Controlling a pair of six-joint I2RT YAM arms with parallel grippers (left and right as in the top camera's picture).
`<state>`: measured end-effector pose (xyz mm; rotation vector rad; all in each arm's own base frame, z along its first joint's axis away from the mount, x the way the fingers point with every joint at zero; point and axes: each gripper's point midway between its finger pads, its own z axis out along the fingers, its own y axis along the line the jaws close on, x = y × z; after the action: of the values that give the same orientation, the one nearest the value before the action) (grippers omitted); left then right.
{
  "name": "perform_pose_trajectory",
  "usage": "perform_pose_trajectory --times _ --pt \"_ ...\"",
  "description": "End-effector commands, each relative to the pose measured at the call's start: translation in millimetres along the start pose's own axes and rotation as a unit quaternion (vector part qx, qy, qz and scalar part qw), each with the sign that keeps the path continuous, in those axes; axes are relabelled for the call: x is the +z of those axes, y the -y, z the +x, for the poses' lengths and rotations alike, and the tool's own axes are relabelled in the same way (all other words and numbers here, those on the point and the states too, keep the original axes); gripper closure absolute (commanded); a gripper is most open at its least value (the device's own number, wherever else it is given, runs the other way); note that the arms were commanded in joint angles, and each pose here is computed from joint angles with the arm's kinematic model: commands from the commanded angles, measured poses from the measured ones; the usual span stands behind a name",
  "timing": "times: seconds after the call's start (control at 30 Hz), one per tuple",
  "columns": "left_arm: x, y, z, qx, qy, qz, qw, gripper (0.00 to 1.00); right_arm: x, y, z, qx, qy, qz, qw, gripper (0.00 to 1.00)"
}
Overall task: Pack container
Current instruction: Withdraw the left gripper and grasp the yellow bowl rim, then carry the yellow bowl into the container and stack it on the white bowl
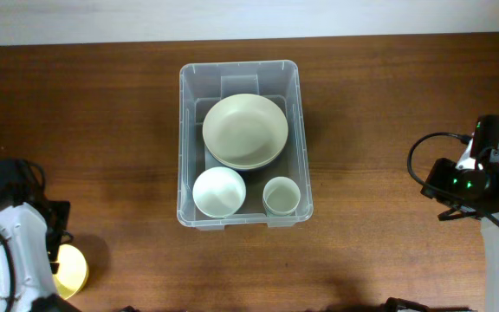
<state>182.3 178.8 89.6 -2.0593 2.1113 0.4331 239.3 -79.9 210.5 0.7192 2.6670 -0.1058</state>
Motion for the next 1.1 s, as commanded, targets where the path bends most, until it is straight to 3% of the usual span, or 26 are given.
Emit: perform_pose_trajectory --times 0.0,0.27,0.37,0.47,0.57,0.7,0.83,0.87,1.07 --pt "30 -6 17 0.024 -0.028 -0.029 0.999 0.04 -1 1 -1 0.004 0.002 -0.003 1.0 0.46" --pt "71 -3 39 0.044 -0.083 -0.077 0.993 0.11 -1 1 -1 0.005 0.002 -0.003 1.0 0.46" --pt "75 0 39 0.044 -0.083 -0.077 0.993 0.49 -1 1 -1 0.005 0.002 -0.003 1.0 0.46" --pt "75 2 39 0.043 -0.084 -0.073 0.993 0.78 -1 1 -1 0.004 0.002 -0.003 1.0 0.46" --pt "75 2 40 0.042 -0.087 -0.07 0.993 0.99 -1 1 -1 0.005 0.003 -0.002 1.0 0.46" --pt "72 25 49 0.036 -0.122 -0.018 0.992 0.99 -1 1 -1 0.005 0.003 -0.002 1.0 0.46" --pt "43 74 49 0.077 -0.153 0.083 0.982 1.0 -1 1 -1 0.005 0.003 -0.002 1.0 0.46" --pt "19 101 48 0.115 -0.149 0.132 0.973 0.99 -1 1 -1 0.005 0.003 -0.002 1.0 0.46" --pt "-75 161 62 0.258 -0.089 0.228 0.935 0.99 -1 1 -1 0.005 0.003 -0.002 1.0 0.46"
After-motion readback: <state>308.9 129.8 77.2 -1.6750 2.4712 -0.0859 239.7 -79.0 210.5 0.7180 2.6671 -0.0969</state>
